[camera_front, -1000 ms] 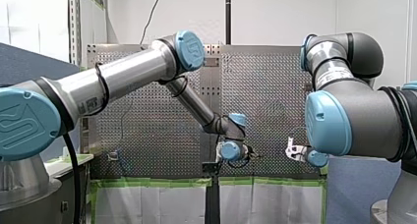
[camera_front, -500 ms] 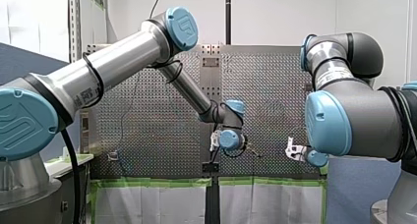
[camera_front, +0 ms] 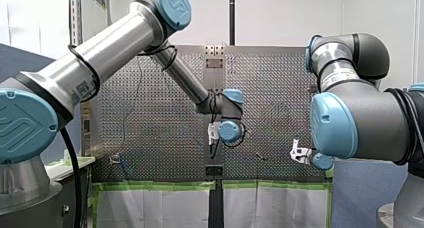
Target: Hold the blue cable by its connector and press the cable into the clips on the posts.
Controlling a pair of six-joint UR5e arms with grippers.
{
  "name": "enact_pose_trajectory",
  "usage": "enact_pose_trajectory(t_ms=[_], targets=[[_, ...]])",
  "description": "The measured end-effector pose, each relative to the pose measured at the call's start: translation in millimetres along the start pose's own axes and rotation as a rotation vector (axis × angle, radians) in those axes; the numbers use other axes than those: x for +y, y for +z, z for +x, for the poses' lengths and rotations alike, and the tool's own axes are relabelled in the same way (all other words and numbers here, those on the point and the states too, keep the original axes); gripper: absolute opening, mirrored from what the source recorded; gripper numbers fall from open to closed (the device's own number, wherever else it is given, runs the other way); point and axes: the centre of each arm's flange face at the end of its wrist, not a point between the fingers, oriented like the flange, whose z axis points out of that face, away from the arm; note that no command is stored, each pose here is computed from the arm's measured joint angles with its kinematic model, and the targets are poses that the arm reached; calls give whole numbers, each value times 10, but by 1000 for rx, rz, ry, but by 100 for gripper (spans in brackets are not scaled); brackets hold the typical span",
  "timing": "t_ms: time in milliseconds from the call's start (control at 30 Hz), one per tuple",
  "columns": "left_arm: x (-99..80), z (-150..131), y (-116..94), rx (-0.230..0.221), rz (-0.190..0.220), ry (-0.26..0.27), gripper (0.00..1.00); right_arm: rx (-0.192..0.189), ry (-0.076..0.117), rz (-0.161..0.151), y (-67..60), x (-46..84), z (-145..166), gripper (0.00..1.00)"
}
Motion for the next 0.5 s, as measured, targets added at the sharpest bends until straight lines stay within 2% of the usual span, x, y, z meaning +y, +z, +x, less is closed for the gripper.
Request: enact_pose_trajectory(t_ms=[100, 267, 500], targets=[[51, -103, -43, -25, -16, -23, 99, -1, 3, 1, -2, -6, -6, 0], [63, -275, -168, -66, -14, -47, 99, -3, 5, 3, -4, -16, -12, 0], [118, -478, -388, -89, -7, -61, 99, -2, 4, 9, -3, -40, -16, 0]])
